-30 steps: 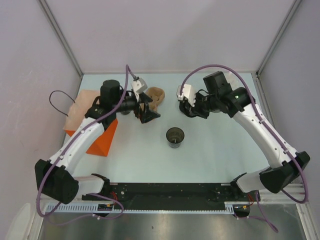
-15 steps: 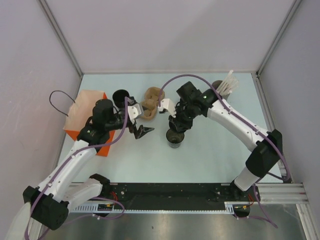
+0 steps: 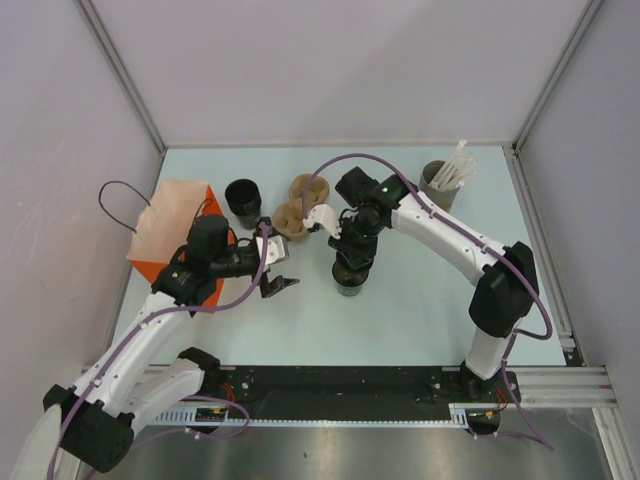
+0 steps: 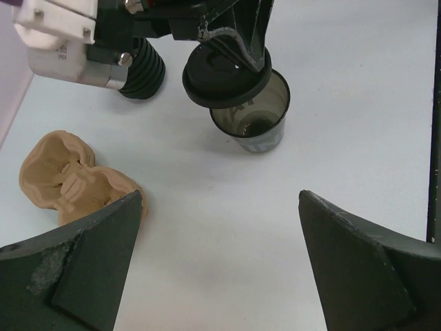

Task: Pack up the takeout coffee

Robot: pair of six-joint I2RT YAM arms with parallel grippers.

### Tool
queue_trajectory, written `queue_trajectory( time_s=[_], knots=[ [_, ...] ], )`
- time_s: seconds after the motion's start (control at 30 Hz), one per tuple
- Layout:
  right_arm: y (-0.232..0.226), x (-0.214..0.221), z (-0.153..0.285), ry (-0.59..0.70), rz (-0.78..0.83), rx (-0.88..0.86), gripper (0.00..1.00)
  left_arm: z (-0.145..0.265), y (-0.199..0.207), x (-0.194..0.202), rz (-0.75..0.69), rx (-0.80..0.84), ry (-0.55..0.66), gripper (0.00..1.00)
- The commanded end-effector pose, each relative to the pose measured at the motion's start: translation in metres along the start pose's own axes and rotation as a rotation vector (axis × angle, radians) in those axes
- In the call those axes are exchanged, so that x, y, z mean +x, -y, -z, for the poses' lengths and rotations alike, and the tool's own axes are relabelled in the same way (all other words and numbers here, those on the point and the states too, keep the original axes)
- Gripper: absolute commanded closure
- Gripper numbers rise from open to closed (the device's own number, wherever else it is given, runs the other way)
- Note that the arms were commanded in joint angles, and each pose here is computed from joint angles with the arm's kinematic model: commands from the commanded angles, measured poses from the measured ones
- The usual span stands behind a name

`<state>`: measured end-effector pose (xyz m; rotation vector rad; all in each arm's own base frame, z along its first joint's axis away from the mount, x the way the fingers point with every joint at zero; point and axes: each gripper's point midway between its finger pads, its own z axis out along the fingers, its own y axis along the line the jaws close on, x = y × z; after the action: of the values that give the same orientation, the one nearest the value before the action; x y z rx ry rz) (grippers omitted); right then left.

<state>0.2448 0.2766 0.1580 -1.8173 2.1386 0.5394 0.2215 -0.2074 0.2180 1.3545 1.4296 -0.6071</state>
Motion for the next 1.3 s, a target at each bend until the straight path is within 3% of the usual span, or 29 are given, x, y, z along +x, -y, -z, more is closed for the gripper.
queue_trajectory(
  time_s=[0.0, 0.63, 1.27],
  knots=[
    [-0.001, -0.008, 0.001, -0.02, -0.009, 0.007, 1.0, 0.006, 0.004, -0.016, -0.088, 0.015, 0.045, 0.0],
    [-0.012, 0.003, -0.021, -0.147, 0.012, 0.01, 1.0, 0.011, 0.015, -0.016, -0.083, 0.035, 0.062, 0.0],
    [-0.011, -0.006, -0.023, -0.159, 0.027, 0.02, 1.0, 0.009, 0.017, -0.013, -0.074, 0.042, 0.064, 0.0]
  ],
)
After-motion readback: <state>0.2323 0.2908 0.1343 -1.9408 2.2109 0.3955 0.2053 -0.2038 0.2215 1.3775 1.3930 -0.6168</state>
